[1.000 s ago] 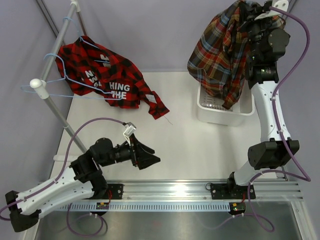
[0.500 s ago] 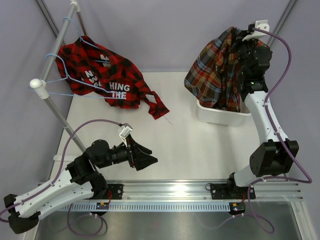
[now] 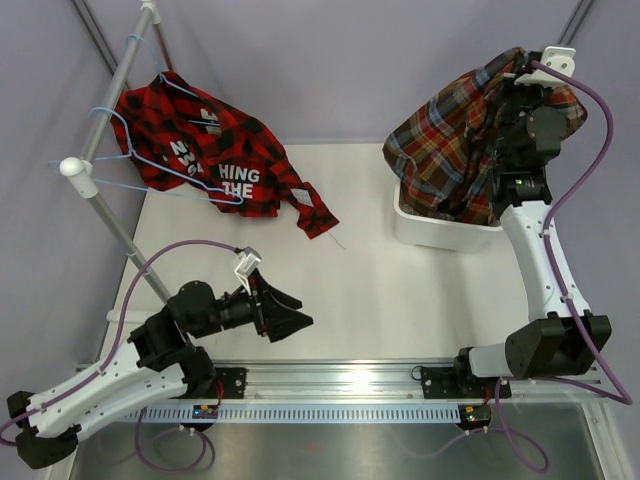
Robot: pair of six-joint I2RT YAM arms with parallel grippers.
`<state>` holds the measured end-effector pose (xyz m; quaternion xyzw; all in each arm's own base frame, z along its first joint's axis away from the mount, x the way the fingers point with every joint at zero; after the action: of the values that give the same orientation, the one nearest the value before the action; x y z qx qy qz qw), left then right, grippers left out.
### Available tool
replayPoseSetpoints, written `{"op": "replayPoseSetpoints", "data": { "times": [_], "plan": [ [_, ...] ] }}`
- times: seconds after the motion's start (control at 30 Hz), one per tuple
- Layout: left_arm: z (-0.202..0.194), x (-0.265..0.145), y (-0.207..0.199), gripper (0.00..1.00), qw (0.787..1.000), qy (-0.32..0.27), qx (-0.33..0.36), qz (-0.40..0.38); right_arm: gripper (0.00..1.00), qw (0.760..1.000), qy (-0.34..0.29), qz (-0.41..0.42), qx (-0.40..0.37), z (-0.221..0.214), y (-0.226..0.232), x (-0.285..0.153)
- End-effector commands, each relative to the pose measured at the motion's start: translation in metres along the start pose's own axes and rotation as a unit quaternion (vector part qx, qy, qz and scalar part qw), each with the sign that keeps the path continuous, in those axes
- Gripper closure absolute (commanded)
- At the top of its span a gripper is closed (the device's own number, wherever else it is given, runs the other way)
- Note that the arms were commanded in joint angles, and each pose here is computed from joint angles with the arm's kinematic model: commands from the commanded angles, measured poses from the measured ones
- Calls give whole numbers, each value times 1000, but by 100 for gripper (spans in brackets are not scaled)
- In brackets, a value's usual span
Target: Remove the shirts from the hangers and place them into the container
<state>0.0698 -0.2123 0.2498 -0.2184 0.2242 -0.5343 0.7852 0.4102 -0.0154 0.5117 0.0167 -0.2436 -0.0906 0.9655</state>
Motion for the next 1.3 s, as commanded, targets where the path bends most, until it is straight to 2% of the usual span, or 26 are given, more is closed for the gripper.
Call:
{"op": "replayPoseSetpoints", "data": {
  "times": [0.0,0.2,0.37,0.5,0.67,0.8,0.83,0.97,1.03,1.13,1.17,1.27],
  "plan": [
    [14,-3,-13,24,1000,-16,5,-18,100,997,-53,-58,-26,34,-18,8],
    [12,-6,-11,24,1000,-18,7,-16,100,992,-25,-106,-69,-1,-34,9],
    [10,-7,-10,24,1000,-19,5,-15,100,989,26,-123,-81,-50,-35,17],
    [11,-8,-11,24,1000,-22,3,-17,100,974,81,-197,-80,-92,-47,20],
    [13,-7,-13,24,999,-27,1,-25,100,956,121,-255,-82,-117,-54,13],
    [12,-6,-14,24,999,-29,0,-31,100,971,191,-135,-59,-150,-22,11],
    [12,-6,-14,24,999,-30,0,-29,100,965,230,-116,-52,-160,-16,6],
    [14,-5,-15,24,999,-31,2,-32,100,955,291,-52,20,-197,22,-14],
    [16,-7,-16,24,999,-37,2,-33,100,942,331,-39,47,-220,34,-28],
    [17,-11,-16,24,998,-46,2,-31,100,909,406,-25,90,-257,51,-46],
    [17,-12,-16,24,998,-47,1,-31,100,897,426,-31,112,-266,55,-51],
    [16,-15,-15,24,999,-45,0,-23,100,864,483,-100,103,-297,45,-65]
  ]
}}
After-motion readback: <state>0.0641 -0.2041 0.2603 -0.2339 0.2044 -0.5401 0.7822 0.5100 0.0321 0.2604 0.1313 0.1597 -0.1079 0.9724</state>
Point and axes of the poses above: each gripper's point midway between its finger pads, its own x axis out along the fingers, its own y axis along the line the jaws close on, z = x × y, the point moved 4 cm from there along -x, back along the fingers, and after that the axes turned 6 degrees about x, right-handed, at the moved point
